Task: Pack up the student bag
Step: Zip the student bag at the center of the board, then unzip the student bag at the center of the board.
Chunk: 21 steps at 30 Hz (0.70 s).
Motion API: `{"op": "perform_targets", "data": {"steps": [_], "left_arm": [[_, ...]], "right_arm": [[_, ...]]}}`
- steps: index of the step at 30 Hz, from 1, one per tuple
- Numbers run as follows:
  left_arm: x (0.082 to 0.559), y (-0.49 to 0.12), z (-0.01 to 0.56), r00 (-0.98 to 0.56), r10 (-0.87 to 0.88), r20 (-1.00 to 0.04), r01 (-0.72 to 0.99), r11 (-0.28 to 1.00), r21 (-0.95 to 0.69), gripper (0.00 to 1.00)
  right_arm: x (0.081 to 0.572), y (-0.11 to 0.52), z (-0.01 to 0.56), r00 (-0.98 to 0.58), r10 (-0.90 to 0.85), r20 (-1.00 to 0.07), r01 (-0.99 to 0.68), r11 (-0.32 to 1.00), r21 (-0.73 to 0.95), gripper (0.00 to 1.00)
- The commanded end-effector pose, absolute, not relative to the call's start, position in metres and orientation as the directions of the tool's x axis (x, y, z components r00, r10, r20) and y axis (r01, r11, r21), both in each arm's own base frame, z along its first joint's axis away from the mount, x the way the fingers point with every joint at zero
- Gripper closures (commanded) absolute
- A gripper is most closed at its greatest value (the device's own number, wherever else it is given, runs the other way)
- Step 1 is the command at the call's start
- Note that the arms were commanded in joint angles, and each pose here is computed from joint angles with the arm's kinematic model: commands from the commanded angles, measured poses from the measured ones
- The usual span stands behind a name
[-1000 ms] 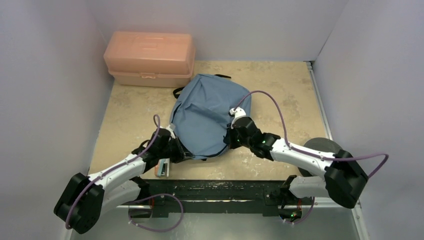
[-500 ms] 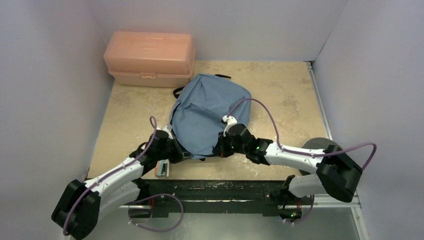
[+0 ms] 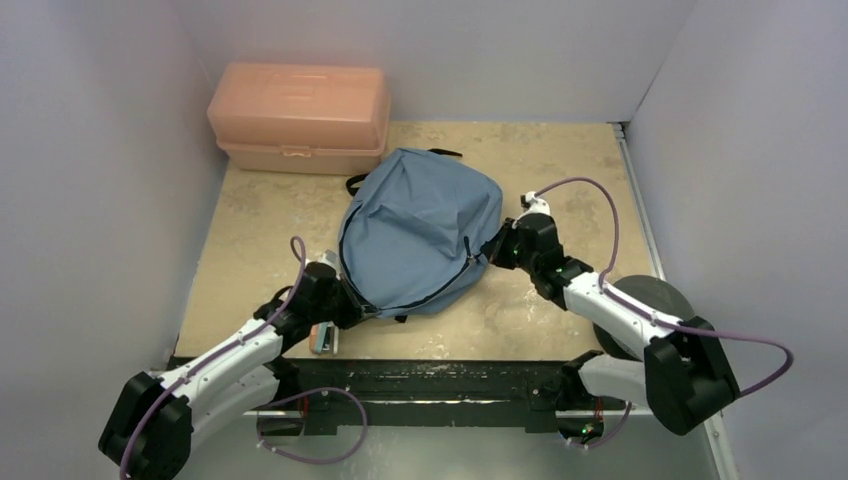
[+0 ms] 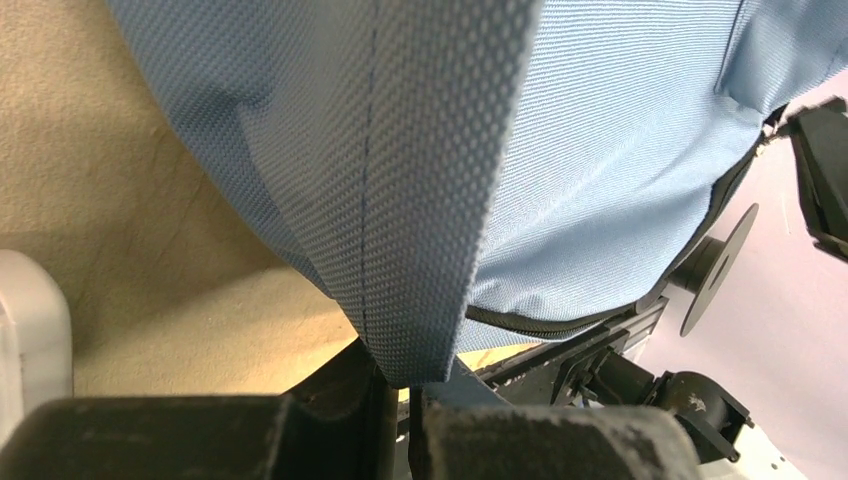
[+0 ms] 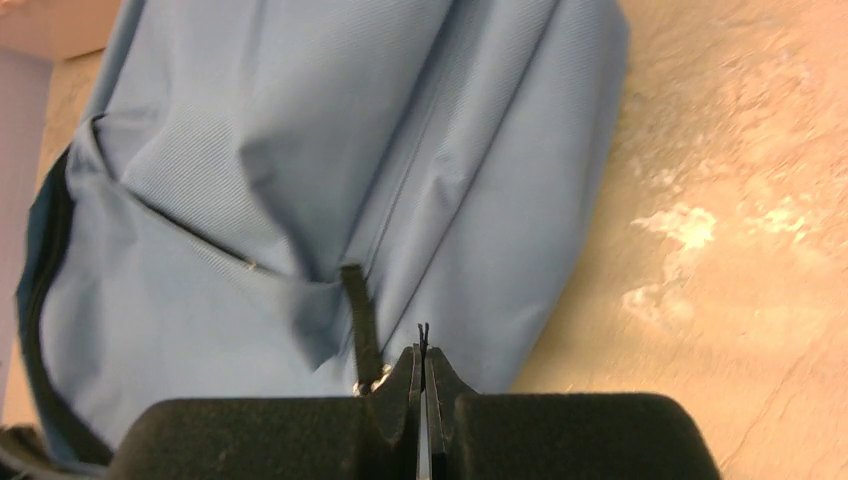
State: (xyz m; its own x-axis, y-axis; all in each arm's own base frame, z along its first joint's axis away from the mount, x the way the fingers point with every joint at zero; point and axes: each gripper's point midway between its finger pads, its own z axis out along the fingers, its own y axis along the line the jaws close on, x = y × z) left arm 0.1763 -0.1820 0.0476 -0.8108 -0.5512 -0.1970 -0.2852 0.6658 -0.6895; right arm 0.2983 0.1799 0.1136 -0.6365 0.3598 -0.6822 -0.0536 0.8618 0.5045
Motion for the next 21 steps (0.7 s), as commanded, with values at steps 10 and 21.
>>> {"op": "perform_targets", "data": {"steps": [10, 21], "left_arm": [[0.167, -0.185, 0.047, -0.860, -0.454, -0.232, -0.184, 0.701, -0.689, 1.00], [0.155, -0.242, 0.066, -0.928, -0.314, -0.201, -0.055, 0.649, -0.759, 1.00]], "right_arm": [[0.373, 0.150, 0.173, -0.520, 0.131, -0.844, -0.191, 0.945, 0.264, 0.50], [0.364, 0.298, 0.182, -0.579, -0.065, -0.813, -0.542, 0.775, 0.324, 0.28]]}}
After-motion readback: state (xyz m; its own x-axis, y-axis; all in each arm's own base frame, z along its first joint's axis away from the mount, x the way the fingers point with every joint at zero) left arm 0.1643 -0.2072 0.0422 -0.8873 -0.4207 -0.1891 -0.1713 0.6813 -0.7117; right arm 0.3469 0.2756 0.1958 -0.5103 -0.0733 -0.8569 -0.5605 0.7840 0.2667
